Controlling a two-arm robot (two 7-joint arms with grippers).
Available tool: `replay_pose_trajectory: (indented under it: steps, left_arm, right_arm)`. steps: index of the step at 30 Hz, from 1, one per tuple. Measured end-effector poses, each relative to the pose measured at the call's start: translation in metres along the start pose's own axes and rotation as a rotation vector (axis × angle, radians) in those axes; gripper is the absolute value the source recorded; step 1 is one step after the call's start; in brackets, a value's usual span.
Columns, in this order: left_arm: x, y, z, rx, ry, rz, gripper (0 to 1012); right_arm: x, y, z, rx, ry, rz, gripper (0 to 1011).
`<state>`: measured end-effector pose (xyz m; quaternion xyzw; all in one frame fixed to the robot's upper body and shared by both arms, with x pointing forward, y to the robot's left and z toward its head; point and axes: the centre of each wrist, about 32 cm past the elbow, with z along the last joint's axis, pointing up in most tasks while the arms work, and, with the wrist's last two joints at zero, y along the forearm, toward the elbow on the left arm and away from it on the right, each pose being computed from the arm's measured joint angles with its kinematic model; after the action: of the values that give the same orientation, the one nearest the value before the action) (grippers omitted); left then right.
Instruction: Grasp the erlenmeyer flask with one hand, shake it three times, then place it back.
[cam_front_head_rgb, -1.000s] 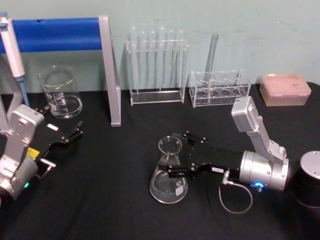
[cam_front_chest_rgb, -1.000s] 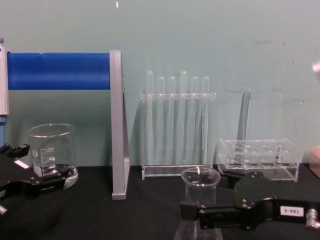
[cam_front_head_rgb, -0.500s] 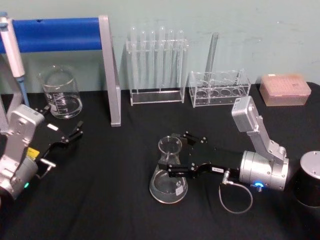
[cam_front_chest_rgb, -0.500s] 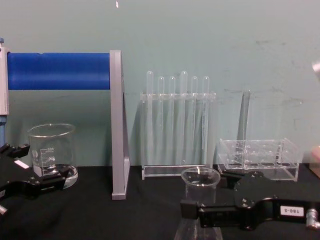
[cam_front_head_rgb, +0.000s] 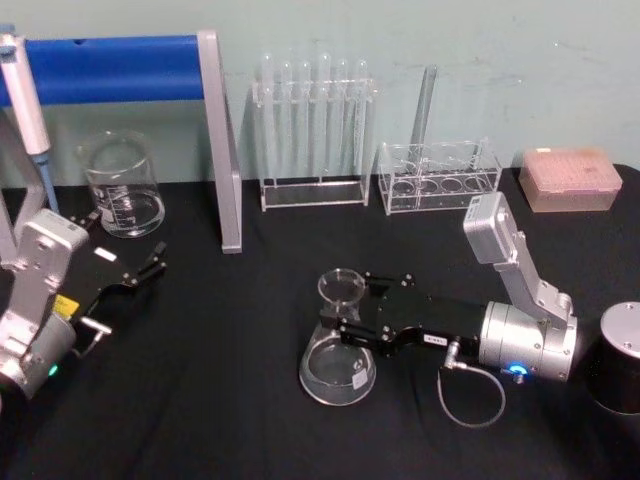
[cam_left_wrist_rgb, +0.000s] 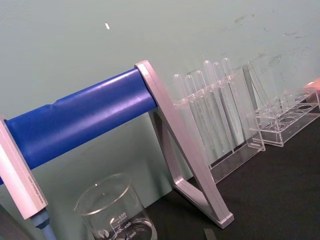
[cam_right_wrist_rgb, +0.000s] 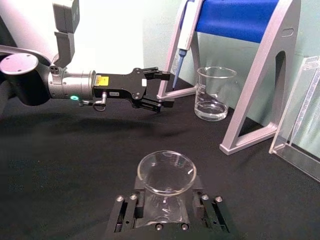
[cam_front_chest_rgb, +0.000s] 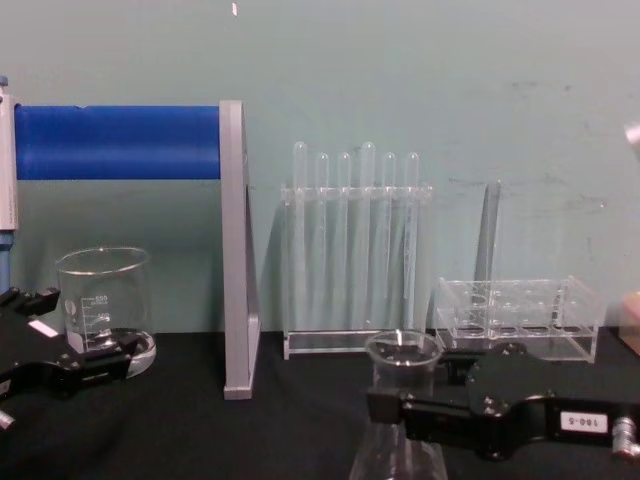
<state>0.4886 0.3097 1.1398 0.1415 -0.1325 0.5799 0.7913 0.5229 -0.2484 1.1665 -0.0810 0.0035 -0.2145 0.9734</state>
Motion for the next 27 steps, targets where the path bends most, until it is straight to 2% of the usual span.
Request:
replay_pose_trajectory:
  steps: [1, 5, 27]
  left_arm:
    - [0.0000, 0.0000, 0.0000, 0.000, 0.000, 0.000, 1001]
    - [0.0000, 0.0000, 0.0000, 0.000, 0.000, 0.000, 1001]
    - [0.0000, 0.0000, 0.0000, 0.000, 0.000, 0.000, 1001]
  right_arm:
    - [0.0000, 0.0000, 0.0000, 0.000, 0.000, 0.000, 508]
    - [0.0000, 0.0000, -0.0001, 0.000, 0.000, 0.000, 449]
    - [-0.0015, 0.0003, 0.0021, 0.002, 0.002, -0.001, 449]
